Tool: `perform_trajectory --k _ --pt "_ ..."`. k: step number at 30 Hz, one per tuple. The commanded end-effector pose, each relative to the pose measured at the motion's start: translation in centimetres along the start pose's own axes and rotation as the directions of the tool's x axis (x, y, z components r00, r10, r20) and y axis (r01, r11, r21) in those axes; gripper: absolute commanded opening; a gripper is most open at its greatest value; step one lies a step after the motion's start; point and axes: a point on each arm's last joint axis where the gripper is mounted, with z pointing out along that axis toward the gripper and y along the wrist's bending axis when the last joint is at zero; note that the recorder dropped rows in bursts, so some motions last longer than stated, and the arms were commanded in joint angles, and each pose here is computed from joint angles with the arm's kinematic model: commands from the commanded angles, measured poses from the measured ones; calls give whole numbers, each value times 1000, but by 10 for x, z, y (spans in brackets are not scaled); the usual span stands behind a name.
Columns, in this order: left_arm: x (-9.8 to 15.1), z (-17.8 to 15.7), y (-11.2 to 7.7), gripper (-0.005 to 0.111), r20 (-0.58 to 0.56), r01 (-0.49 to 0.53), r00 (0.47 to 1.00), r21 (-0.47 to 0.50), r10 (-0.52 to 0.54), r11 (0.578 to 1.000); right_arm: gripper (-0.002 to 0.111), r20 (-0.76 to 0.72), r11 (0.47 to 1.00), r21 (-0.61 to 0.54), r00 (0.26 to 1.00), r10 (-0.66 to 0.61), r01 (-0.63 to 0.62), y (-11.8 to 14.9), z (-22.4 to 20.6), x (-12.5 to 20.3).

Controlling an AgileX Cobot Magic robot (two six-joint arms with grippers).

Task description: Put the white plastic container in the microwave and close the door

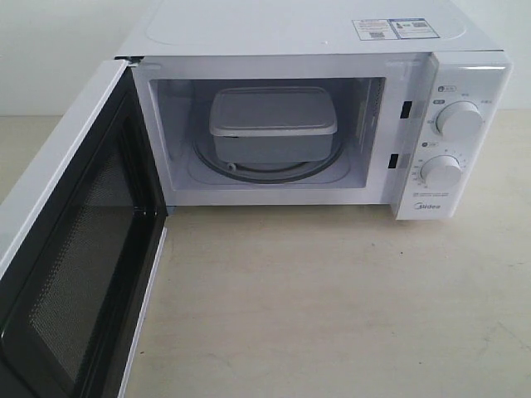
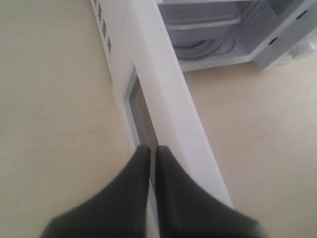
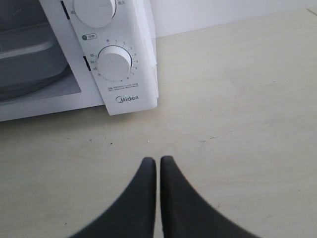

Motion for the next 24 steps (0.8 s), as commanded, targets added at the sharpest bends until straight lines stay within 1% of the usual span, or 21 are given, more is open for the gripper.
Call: perform_trajectory --k 1,4,7,9,13,15,19,24 --pt "17 24 2 4 -87 -13 996 93 21 996 0 9 1000 4 1000 -6 6 0 0 -1" --pt "32 43 6 4 -152 -40 986 141 62 989 0 9 1000 4 1000 -6 6 0 0 -1" --pt "47 59 11 4 -226 -10 973 155 45 988 0 9 1000 4 1000 -6 6 0 0 -1" --pt "54 67 14 4 -262 -14 963 164 57 986 0 9 1000 4 1000 -6 6 0 0 -1" --pt "59 79 16 4 -300 24 953 202 39 979 0 9 1000 4 1000 -6 6 0 0 -1" --pt "60 86 14 4 -318 18 946 237 60 971 0 9 1000 4 1000 -6 6 0 0 -1" --pt "60 96 5 4 -339 -30 931 303 137 952 0 9 1000 4 1000 -6 6 0 0 -1" --pt "60 105 -11 4 -312 -109 915 422 257 900 0 9 1000 4 1000 -6 6 0 0 -1"
